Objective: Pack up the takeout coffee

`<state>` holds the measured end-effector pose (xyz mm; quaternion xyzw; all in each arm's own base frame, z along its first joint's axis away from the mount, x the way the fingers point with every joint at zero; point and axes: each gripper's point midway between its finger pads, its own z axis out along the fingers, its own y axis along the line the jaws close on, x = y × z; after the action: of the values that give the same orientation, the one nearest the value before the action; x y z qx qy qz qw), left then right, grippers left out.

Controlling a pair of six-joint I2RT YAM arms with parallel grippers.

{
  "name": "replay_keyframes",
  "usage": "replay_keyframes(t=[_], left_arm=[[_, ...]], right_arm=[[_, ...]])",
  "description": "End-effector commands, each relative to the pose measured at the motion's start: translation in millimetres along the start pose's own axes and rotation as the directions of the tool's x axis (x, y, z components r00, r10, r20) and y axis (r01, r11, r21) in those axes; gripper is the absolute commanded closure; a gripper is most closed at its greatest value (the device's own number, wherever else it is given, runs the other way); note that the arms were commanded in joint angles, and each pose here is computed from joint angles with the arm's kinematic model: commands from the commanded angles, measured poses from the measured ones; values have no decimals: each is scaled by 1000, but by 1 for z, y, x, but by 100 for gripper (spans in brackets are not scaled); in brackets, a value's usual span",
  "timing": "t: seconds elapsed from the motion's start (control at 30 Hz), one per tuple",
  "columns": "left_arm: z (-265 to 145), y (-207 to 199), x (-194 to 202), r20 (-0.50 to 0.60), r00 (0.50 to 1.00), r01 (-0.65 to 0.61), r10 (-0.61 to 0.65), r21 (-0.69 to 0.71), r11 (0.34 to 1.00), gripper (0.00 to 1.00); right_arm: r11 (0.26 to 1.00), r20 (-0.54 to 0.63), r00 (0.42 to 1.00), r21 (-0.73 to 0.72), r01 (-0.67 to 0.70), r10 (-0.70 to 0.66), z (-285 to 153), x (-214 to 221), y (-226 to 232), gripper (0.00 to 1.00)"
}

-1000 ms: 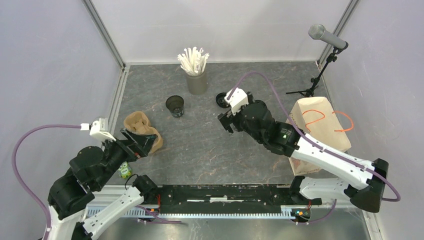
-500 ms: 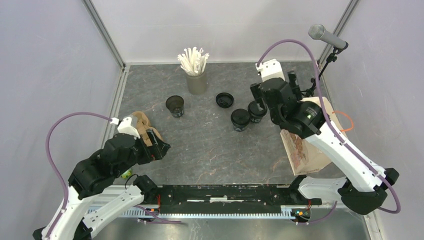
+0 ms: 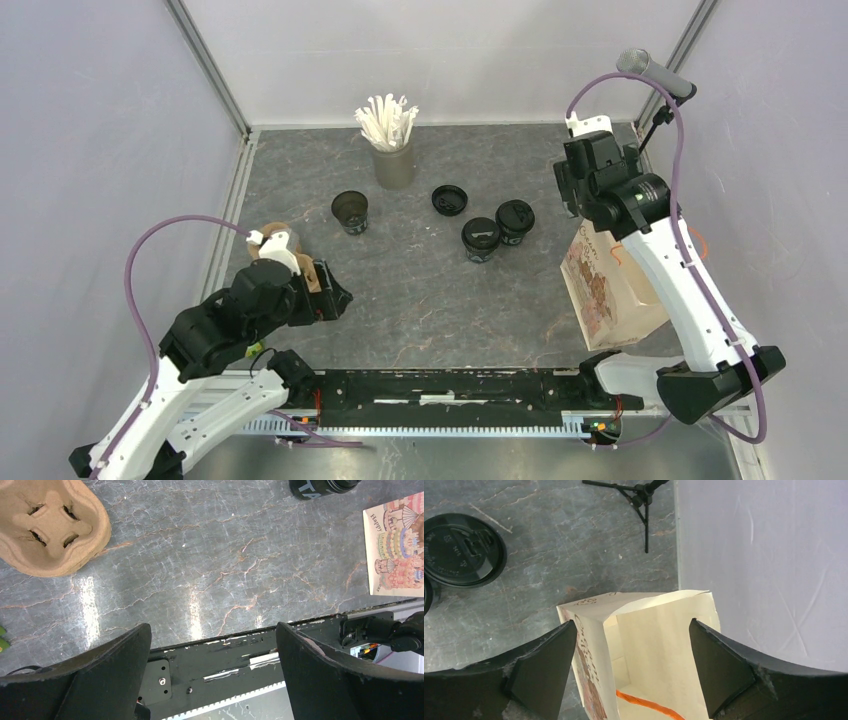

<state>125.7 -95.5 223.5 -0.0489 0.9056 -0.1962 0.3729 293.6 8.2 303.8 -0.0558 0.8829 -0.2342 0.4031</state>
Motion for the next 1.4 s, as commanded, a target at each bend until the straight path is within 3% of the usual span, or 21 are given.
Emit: replay_keyframes(t=[0.0, 0.23, 0.47, 0.83, 1.2, 1.37], left_arm=[[3, -9, -7, 22, 999, -36, 35, 37, 999, 0], [5, -14, -4, 7, 1000, -27, 26, 60, 998, 0], [8, -20, -3, -6, 1000, -23, 24, 82, 996, 0], [7, -22, -2, -2, 1000, -15, 16, 100, 995, 0], [6, -29, -3, -11, 1000, 20, -19, 120, 993, 0], [3, -32, -15, 20, 1000, -21, 19, 118, 993, 0]], right_arm=[[991, -5, 999, -126, -38, 38, -9, 1, 12, 13], [976, -32, 998, -212, -59, 53, -21, 11, 20, 18], [989, -63, 998, -149, -21, 12, -16, 32, 11, 19], [951, -69, 996, -306, 41, -65, -6, 45, 43, 36], [944, -67, 997, -330, 14, -38, -28, 35, 32, 85], [961, -41, 999, -278, 1, -12, -39, 29, 13, 93]])
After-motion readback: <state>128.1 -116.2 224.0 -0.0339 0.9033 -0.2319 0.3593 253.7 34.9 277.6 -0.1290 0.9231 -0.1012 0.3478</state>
